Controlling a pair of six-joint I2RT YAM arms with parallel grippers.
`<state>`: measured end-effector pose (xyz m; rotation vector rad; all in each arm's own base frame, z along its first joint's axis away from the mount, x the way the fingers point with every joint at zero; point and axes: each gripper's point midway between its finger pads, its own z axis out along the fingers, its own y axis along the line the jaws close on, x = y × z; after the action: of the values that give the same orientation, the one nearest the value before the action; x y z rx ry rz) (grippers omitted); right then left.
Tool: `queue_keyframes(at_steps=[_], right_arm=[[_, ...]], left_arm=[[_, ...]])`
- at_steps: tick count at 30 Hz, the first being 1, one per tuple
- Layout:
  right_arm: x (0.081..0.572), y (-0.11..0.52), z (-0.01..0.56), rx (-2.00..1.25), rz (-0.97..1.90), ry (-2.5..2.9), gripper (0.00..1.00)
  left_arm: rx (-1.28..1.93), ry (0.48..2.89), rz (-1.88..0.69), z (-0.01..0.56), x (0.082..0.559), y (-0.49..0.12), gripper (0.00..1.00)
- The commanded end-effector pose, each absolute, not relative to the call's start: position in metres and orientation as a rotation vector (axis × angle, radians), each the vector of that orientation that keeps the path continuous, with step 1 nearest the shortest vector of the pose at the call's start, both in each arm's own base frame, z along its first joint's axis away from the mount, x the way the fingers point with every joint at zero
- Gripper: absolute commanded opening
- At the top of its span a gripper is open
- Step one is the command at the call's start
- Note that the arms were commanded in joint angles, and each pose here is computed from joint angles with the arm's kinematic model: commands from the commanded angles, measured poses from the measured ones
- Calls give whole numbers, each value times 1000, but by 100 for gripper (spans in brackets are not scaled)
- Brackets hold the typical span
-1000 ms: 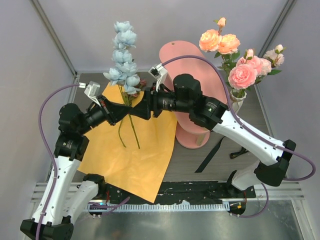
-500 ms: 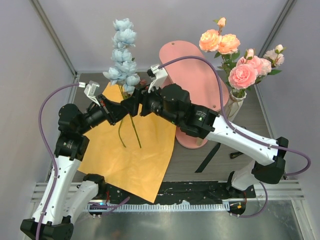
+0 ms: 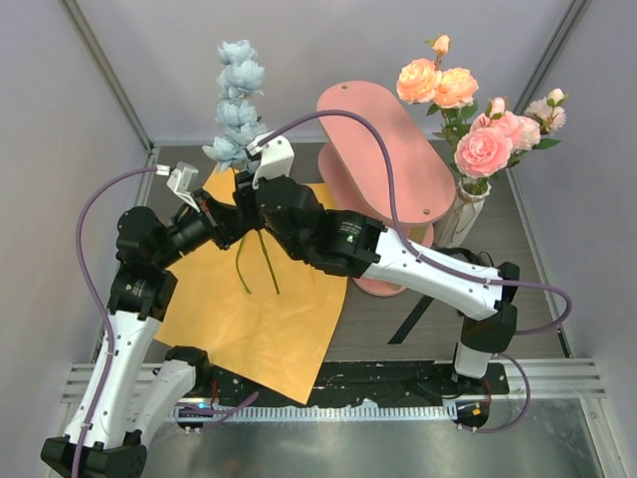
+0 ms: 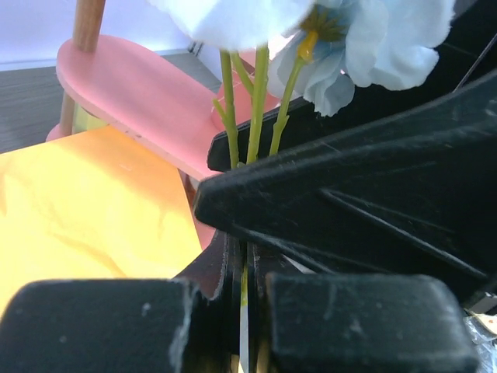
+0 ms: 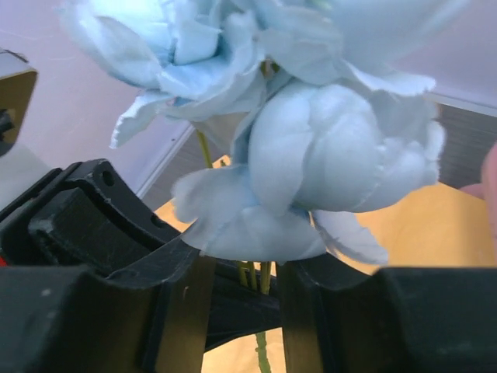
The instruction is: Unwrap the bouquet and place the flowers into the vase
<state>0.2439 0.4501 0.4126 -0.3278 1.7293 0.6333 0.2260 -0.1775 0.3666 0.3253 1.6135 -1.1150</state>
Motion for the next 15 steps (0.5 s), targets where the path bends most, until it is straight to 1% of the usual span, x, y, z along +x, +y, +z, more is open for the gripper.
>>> queue_keyframes(at_steps=[1, 5, 6, 9, 10, 11, 12, 13, 14, 15], right_arm=[[242, 441, 432, -287, 506, 1682, 37], [243, 445, 428, -301, 455, 1694, 29], [243, 446, 426, -306, 453, 1697, 17], [244, 443, 430, -314, 437, 1682, 1], [242, 441, 434, -334, 429, 1670, 1], [238, 445, 440, -366, 450, 1641, 1], [232, 438, 456, -406, 460, 1596, 1], [229, 437, 450, -543, 369, 1546, 1], [223, 437, 464, -590, 376, 1477, 1], [213, 416, 491, -600, 404, 1410, 1]], left_arm=[[352, 1574, -1074, 375, 225, -175, 0], [352, 1574, -1066, 375, 224, -174, 0], [351, 1572, -1065, 376, 224, -174, 0], [353, 1570, -1061, 378, 223, -173, 1], [352, 1582, -1055, 376, 222, -173, 10], [353, 1575, -1045, 378, 221, -172, 38], [341, 1566, -1029, 379, 220, -169, 52], [344, 1554, -1018, 381, 219, -168, 61], [351, 1539, -1014, 383, 216, -168, 71], [370, 1528, -1019, 384, 212, -168, 73]])
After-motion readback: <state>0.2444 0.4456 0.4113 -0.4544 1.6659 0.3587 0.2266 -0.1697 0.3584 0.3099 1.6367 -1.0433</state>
